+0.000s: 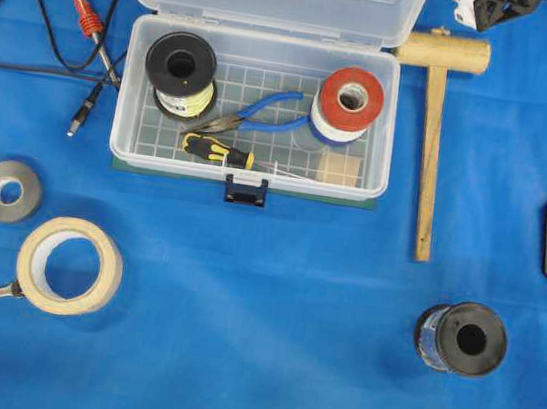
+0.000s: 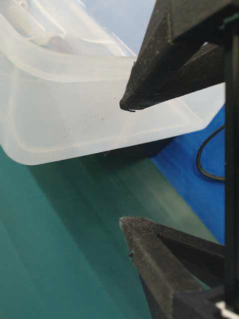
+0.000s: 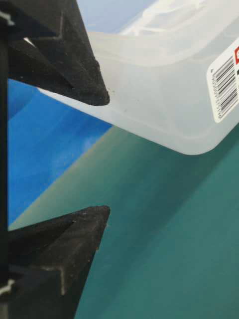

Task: Open the tool box with both arms.

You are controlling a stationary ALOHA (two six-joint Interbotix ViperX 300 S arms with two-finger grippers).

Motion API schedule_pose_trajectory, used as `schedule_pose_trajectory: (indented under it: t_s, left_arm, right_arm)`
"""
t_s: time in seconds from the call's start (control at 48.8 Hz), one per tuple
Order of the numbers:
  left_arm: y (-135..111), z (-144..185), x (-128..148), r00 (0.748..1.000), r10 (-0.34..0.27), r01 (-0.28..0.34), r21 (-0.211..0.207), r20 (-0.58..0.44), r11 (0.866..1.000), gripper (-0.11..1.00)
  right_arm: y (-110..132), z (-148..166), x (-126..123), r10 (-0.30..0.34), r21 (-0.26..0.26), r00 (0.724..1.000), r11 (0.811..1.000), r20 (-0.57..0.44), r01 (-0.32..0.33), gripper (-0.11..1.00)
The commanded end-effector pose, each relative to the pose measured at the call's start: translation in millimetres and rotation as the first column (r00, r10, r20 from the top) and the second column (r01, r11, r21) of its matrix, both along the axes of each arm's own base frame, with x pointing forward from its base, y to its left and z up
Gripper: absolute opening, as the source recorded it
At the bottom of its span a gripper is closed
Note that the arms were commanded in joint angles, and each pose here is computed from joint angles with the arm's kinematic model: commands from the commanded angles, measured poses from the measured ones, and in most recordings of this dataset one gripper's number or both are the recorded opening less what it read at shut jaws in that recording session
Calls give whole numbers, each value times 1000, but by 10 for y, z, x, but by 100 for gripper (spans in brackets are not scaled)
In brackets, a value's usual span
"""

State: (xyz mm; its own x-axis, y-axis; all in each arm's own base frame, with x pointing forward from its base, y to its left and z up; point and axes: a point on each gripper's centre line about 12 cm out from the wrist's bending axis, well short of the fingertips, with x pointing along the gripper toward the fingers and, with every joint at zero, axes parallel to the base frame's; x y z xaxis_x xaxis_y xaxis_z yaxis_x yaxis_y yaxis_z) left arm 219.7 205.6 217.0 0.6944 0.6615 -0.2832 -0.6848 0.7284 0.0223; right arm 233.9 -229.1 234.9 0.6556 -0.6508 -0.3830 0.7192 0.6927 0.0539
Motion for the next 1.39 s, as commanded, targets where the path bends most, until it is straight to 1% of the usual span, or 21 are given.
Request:
schedule_pose_trajectory:
  t_s: [0.0, 0.184, 0.307, 0.492, 0.574, 0.697, 0.738, 0.82, 0.963, 1.045, 1.148, 1.25, 1.311, 1.352, 1.373]
  left_arm:
    - [-26, 44, -12, 1000, -5, 5, 11, 6, 1000, 88]
    - [-29, 32, -189, 999, 35, -35, 9, 2, 999, 88]
    - [-71, 22, -284, 999, 48, -48, 5, -1, 999, 88]
    - [-161, 21, -376, 999, 49, -49, 8, 3, 999, 88]
    - [-184, 41, -398, 999, 49, -49, 16, 11, 999, 88]
    - [-203, 31, -394, 999, 44, -44, 9, 8, 999, 88]
    - [-219, 31, -381, 999, 37, -37, 5, 10, 999, 88]
    - [-294, 21, -345, 1000, 7, -7, -3, 5, 1000, 88]
    - [-528, 7, -261, 996, -86, 86, -12, -5, 996, 88]
    - [-699, 26, -210, 988, -155, 155, -6, 2, 988, 88]
    - [-920, 35, -173, 970, -242, 242, -6, 1, 970, 88]
    - [-1127, 57, -159, 946, -324, 324, -8, -5, 946, 88]
    - [-1242, 57, -156, 929, -369, 369, -17, -13, 929, 88]
    - [-1318, 50, -156, 916, -400, 400, -24, -23, 916, 88]
    - [-1374, 53, -154, 905, -424, 423, -29, -29, 906, 88]
  right_arm:
    - [-35, 122, -50, -17, -25, 1000, 1000, 22, 17, 83]
    - [-13, 105, -217, -49, -15, 999, 999, 13, 49, 83]
    - [38, 100, -314, -61, -12, 998, 998, 12, 61, 83]
    - [134, 109, -434, -68, -18, 998, 997, 15, 69, 83]
    - [152, 115, -450, -69, -19, 997, 997, 18, 69, 83]
    - [165, 119, -439, -67, -12, 997, 998, 27, 68, 83]
    - [185, 117, -422, -59, -10, 998, 998, 29, 60, 83]
    - [281, 108, -344, -17, -5, 999, 1000, 28, 18, 83]
    - [565, 84, -181, 98, 14, 995, 995, 10, -98, 83]
    - [762, 66, -98, 174, 27, 985, 984, -1, -174, 83]
    - [1018, 52, -24, 268, 39, 963, 963, -11, -268, 83]
    - [1267, 47, 21, 359, 51, 933, 933, -24, -357, 83]
    - [1400, 33, 33, 405, 65, 914, 913, -35, -403, 83]
    - [1477, 25, 41, 432, 75, 901, 900, -42, -429, 83]
    - [1518, 17, 43, 446, 81, 894, 893, -46, -442, 83]
